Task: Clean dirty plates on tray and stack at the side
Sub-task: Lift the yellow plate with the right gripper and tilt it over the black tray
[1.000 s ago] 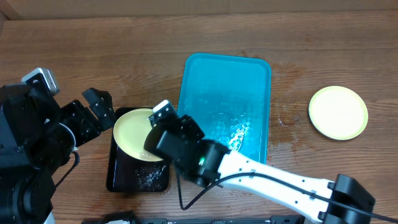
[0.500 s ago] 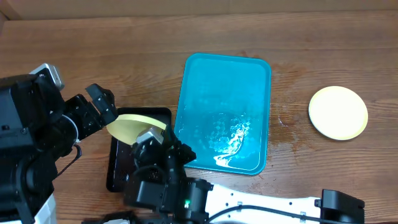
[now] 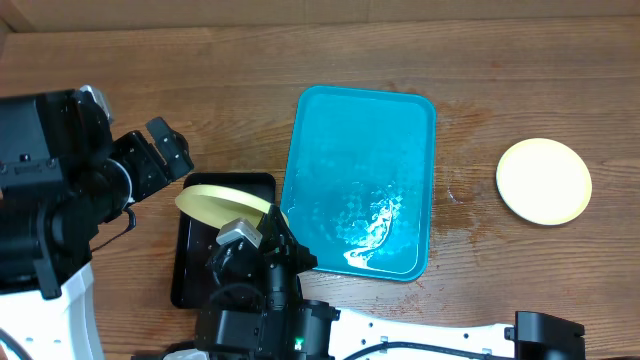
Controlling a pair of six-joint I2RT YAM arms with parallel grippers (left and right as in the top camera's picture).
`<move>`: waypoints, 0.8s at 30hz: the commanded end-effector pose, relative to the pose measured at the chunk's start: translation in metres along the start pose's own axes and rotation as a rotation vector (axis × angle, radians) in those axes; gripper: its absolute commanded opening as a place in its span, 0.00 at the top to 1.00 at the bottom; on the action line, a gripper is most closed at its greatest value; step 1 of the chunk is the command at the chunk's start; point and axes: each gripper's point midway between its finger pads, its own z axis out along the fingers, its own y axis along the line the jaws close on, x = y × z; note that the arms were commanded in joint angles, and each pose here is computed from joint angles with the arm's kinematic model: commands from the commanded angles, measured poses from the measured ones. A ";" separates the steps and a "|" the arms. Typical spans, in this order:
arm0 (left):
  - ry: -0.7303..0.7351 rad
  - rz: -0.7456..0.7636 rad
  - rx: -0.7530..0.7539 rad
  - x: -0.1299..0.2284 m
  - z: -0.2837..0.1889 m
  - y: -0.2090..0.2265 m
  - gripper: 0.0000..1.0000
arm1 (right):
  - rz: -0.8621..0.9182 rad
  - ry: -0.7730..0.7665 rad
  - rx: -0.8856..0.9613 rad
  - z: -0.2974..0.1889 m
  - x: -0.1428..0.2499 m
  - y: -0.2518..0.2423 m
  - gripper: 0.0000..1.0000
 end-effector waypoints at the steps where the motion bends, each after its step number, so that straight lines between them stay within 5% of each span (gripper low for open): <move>1: 0.062 -0.039 0.085 0.004 0.005 -0.016 0.00 | 0.029 -0.021 0.027 -0.004 -0.009 -0.009 0.96; 8: 0.086 0.008 0.101 0.012 -0.002 -0.017 0.00 | 0.019 -0.020 0.028 -0.004 -0.009 -0.009 0.96; 16: -0.226 0.033 -0.085 0.000 -0.068 0.025 0.00 | 0.008 -0.017 0.029 -0.004 -0.007 -0.009 0.96; 24: -0.314 0.026 -0.144 0.002 -0.090 0.040 0.00 | 0.014 -0.018 0.029 -0.004 -0.008 -0.009 0.96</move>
